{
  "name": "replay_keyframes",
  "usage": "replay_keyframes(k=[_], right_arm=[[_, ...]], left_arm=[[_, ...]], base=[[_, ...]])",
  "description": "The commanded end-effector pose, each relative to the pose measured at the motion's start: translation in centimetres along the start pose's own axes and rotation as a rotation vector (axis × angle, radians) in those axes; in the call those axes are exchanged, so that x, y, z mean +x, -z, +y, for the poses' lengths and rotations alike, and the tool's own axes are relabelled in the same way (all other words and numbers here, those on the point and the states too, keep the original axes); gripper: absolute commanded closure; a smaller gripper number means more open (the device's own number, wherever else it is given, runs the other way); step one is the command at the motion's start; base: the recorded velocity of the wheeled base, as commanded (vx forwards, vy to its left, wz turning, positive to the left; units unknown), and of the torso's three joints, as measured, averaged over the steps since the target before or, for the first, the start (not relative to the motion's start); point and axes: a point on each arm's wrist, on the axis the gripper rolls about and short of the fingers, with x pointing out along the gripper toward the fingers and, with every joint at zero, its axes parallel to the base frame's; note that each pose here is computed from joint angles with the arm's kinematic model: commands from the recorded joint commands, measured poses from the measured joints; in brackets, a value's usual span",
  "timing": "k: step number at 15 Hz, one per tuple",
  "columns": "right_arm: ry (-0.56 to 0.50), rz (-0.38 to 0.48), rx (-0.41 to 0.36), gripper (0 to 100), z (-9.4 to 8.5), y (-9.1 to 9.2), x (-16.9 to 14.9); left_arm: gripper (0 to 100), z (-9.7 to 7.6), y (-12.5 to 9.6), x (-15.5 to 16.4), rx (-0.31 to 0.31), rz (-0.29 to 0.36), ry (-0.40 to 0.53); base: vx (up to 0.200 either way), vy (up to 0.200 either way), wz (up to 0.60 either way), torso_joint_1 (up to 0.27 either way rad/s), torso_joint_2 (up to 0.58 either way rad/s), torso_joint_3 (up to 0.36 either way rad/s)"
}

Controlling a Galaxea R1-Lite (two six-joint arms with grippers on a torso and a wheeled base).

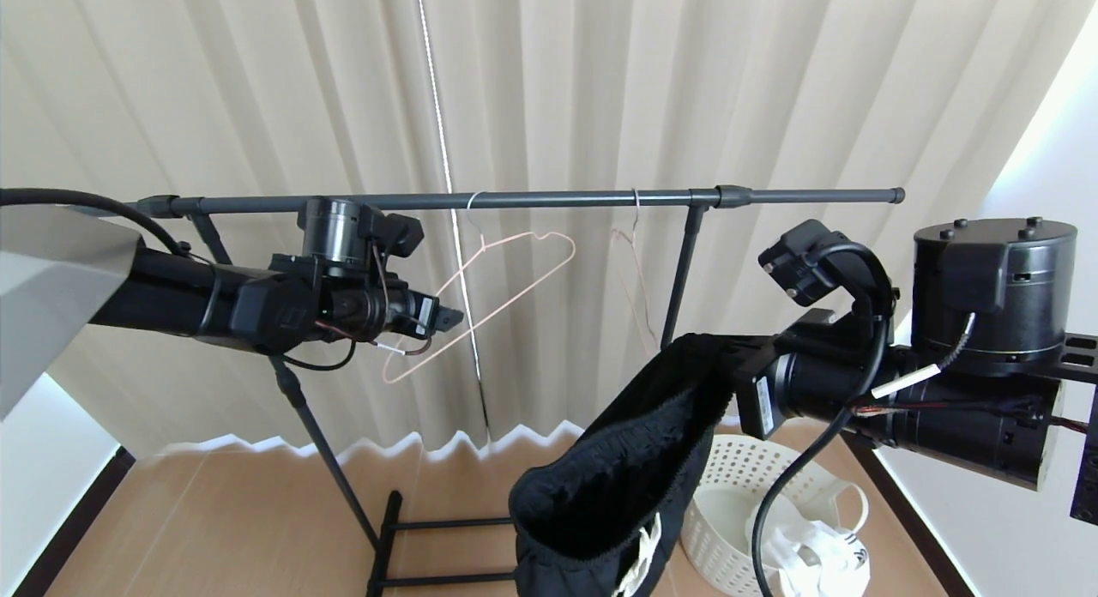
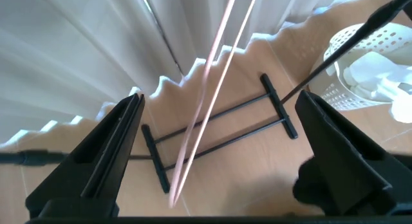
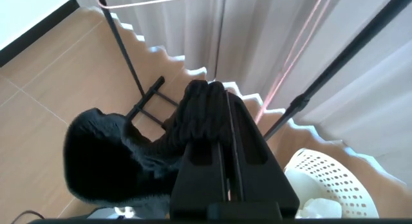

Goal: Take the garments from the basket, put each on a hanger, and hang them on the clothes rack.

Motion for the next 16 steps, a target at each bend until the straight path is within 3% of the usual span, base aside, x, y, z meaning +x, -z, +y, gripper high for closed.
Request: replay_keyframes(k=[1, 3, 8, 16], right_arm=[[-0.022, -0.004, -0.008, 100, 0.6, 0.0, -0.4], [-0.023, -0.004, -0.009, 100, 0.6, 0.0, -0.4], [-0.023, -0.004, -0.009, 100, 0.7, 0.0, -0.3], [-0.023, -0.006, -0.009, 100, 0.6, 0.0, -0.4]], left_arm=[[0, -0.4, 0.8, 2.3, 0.001, 0.013, 0.009], [0, -0.4, 0.9, 2.7, 0.0, 0.015, 0.01], [0, -2.6, 1.1, 2.9, 0.018, 0.025, 0.06], [0, -2.8, 1.2, 2.7, 0.016, 0.03, 0.06]], base=[[0.0, 0.0, 0.0, 0.0, 0.0, 0.0], [0.0, 0.0, 0.0, 0.0, 0.0, 0.0], [0.0, 0.0, 0.0, 0.0, 0.0, 0.0], [0.0, 0.0, 0.0, 0.0, 0.0, 0.0]])
